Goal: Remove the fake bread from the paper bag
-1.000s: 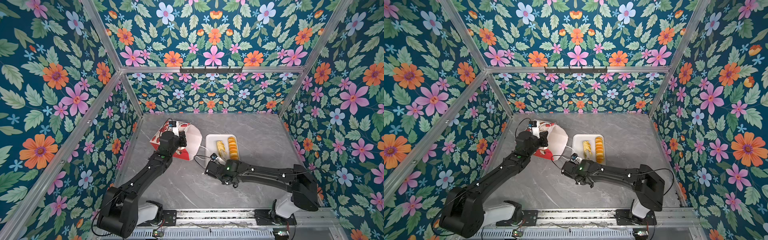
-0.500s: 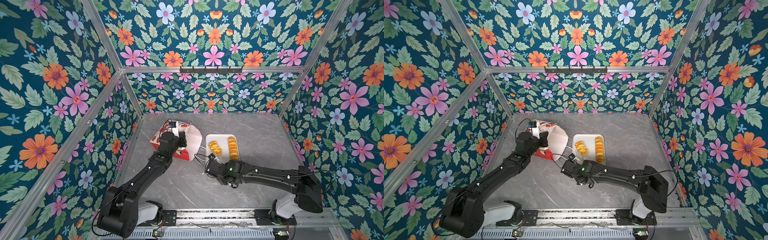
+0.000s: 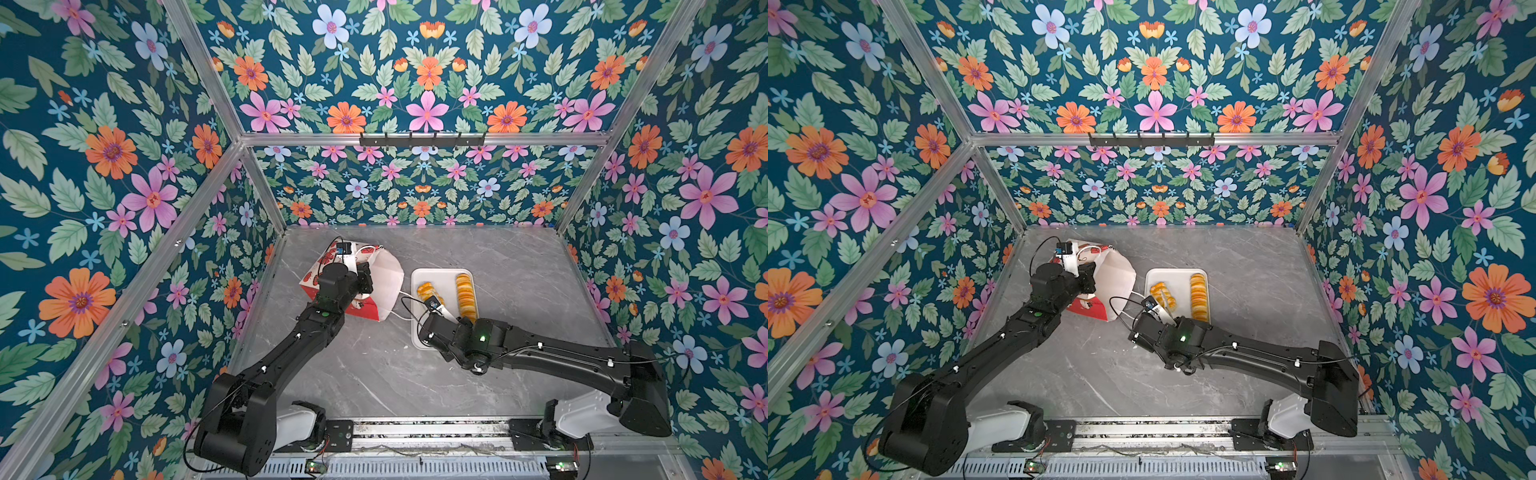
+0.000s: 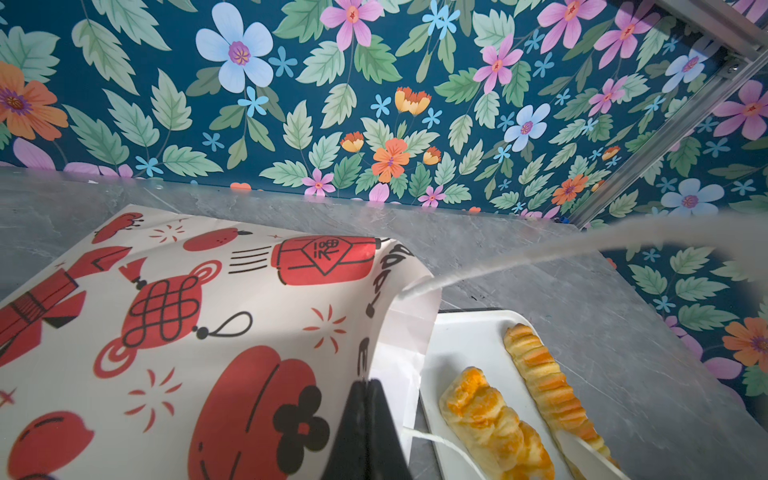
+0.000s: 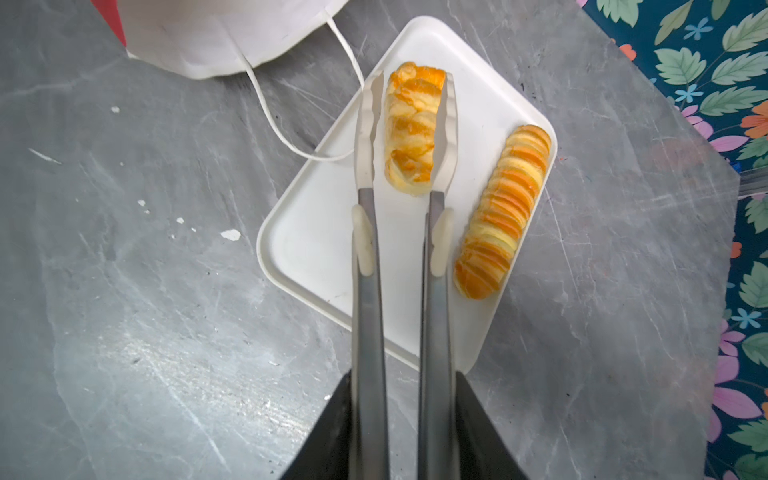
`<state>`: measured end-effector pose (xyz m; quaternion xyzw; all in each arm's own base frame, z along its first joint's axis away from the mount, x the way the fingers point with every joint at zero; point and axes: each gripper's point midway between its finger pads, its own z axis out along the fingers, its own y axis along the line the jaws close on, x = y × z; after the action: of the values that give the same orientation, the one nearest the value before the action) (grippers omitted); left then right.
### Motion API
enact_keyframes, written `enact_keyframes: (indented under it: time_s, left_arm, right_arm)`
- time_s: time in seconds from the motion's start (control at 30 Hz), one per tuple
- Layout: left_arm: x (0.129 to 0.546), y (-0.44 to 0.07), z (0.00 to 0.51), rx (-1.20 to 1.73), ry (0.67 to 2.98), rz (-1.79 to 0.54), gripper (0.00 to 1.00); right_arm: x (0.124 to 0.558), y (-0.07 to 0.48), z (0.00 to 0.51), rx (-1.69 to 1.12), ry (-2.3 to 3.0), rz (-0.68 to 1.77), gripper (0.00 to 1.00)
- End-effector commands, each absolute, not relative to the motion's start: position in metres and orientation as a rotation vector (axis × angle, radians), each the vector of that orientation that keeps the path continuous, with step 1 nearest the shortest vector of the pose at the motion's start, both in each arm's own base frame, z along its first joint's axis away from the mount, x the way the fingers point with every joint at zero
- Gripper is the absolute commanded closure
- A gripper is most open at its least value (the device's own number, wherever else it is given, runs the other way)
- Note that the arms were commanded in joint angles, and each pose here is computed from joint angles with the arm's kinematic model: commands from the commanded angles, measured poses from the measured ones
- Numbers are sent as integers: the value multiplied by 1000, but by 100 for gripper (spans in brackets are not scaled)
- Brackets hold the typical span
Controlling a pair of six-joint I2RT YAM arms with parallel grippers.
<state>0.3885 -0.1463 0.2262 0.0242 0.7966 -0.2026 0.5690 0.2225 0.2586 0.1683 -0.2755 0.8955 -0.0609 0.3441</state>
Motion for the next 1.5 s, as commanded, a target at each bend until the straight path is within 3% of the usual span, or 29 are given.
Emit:
enact_keyframes:
  time_s: [0.0,0.23,0.53,0.87,1.3,1.47]
  left_arm:
    - [391,-144,237,53,1838,-461,100]
    - [389,-144,236,57,1843,-462,100]
    - [390,-142,239,54,1839,-456,100]
    - [389,-141,236,58,1846,-447,100]
    - [390,-141,232,55,1852,-452,100]
    - [391,-141,232,54,1853,-456,100]
  right_arm:
    - [236,259,176,-657,2290,-155,65]
    - [261,248,165,-611,2330,-105,65]
    - [269,271,147,-700,2373,-55,65]
    - [277,261,117,-702,2423,-183,65]
    - [294,224,118,-577,2449,-246,66]
    - [292,235,120,-592,2444,-151,66]
